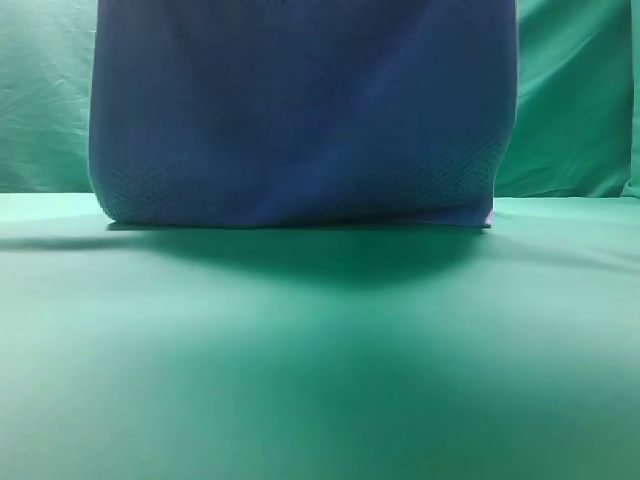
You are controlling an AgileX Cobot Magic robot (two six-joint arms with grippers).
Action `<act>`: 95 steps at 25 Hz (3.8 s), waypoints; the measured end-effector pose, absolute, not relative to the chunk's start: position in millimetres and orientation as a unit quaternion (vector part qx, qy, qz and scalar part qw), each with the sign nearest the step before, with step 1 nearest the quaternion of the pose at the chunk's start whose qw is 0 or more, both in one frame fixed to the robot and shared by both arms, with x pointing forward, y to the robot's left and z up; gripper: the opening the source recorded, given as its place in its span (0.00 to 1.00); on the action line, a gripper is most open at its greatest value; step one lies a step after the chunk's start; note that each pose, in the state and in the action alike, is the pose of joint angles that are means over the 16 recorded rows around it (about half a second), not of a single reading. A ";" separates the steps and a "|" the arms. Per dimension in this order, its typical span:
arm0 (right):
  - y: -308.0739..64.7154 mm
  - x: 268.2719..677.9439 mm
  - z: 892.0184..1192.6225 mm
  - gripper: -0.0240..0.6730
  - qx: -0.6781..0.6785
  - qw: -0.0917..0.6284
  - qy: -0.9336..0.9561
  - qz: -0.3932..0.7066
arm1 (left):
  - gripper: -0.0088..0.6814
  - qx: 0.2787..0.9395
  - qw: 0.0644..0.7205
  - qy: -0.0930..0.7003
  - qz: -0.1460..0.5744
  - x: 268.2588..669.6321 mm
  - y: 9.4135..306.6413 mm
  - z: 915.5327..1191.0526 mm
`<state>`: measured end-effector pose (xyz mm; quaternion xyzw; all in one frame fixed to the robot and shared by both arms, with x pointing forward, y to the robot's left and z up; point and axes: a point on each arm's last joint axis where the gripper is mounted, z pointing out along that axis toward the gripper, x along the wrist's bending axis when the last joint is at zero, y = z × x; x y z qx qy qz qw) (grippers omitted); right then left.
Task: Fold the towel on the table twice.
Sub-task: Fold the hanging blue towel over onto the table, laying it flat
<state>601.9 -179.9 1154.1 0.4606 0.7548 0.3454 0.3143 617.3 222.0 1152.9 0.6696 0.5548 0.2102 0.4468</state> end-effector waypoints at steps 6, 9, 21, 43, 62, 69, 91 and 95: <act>-192.6 561.5 1140.6 0.03 0.472 0.298 0.757 0.339 | 0.01 0.673 0.449 0.558 0.185 582.0 223.9 1143.4; -198.9 541.4 1133.1 0.03 0.478 0.290 0.757 0.338 | 0.01 0.676 0.452 0.556 0.174 565.4 224.3 1140.2; -220.9 469.4 1113.5 0.03 0.497 0.268 0.750 0.345 | 0.01 0.686 0.452 0.550 0.148 508.0 228.6 1127.5; -241.2 377.1 1050.2 0.03 0.544 0.159 0.758 0.323 | 0.01 0.688 0.437 0.576 0.058 416.5 233.2 1047.2; -240.8 371.0 1029.8 0.03 0.557 0.134 0.754 0.320 | 0.01 0.667 0.452 0.590 0.050 393.6 235.9 1021.7; -233.9 398.4 1024.4 0.03 0.561 0.150 0.747 0.325 | 0.01 0.652 0.468 0.594 0.062 412.0 234.1 1016.5; -203.1 542.9 1029.4 0.03 0.537 0.224 0.746 0.325 | 0.01 0.629 0.469 0.611 0.106 566.3 217.6 998.8; -202.1 565.6 1018.3 0.03 0.541 0.227 0.745 0.319 | 0.01 0.629 0.462 0.615 0.111 588.5 215.6 990.1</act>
